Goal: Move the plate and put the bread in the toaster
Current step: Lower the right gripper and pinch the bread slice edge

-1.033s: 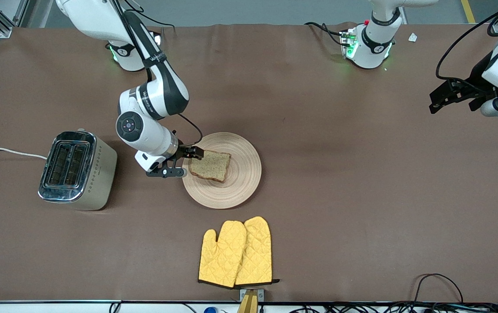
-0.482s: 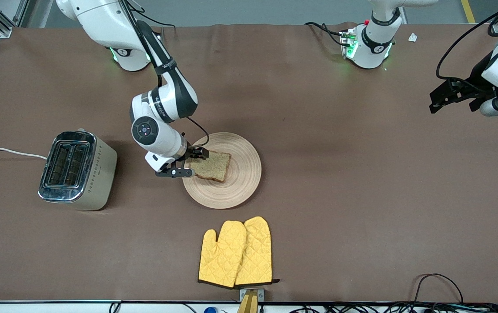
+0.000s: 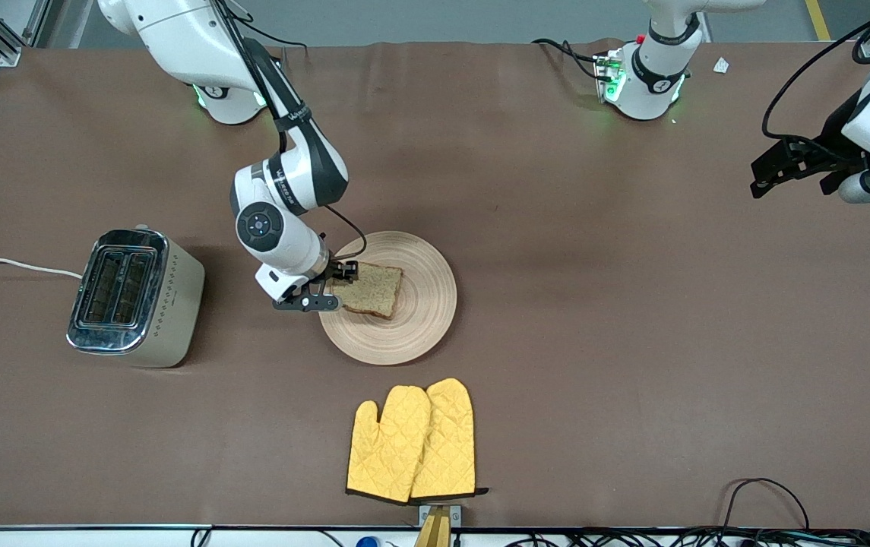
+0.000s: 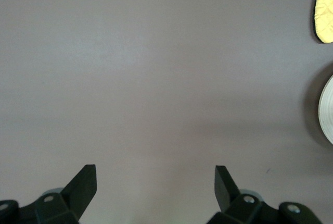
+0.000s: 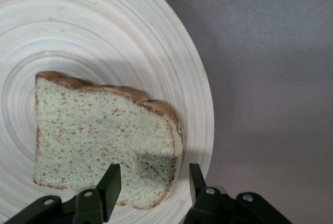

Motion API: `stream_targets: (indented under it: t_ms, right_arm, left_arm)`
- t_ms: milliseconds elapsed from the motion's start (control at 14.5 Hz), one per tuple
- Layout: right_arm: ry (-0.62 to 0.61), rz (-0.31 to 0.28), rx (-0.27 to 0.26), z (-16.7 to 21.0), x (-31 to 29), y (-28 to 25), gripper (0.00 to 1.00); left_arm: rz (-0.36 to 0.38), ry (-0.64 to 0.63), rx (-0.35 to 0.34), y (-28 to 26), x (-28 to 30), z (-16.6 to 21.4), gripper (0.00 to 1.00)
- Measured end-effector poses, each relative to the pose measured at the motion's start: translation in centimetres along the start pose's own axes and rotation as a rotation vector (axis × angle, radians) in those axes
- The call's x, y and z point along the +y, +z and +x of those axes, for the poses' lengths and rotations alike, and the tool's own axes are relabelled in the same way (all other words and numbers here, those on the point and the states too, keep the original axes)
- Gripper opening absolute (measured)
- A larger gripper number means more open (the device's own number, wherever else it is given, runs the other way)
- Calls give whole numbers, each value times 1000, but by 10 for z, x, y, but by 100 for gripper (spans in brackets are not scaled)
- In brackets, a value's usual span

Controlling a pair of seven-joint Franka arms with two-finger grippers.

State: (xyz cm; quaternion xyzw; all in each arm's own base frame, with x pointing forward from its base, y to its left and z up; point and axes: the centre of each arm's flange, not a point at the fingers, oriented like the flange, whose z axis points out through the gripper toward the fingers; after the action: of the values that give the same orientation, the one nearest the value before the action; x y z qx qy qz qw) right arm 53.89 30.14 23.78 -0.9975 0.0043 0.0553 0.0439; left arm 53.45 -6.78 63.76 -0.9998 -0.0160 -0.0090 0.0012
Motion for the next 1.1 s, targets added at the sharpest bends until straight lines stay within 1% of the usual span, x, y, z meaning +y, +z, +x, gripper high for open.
stream_targets:
  t_ms: [207,344,482,551,620,1102]
  right_arm:
    - [-18,-50,22,-4,-9,9,61]
    - [-19,-65,30,-5,-10,11,60]
    - [-15,-67,34,-3,-7,11,56]
    - [-14,-68,35,-2,-6,11,56]
    - [-14,-67,37,-2,-7,11,54]
    - [-19,-66,67,-2,-5,21,53]
  left_arm:
    - [0,-4,0,0,-2,0,100]
    - [0,-11,0,0,-6,1,100]
    - [0,-14,0,0,-7,1,100]
    - [0,-14,0,0,-7,1,100]
    - [0,-14,0,0,-7,1,100]
    - [0,4,3,-1,-19,2,100]
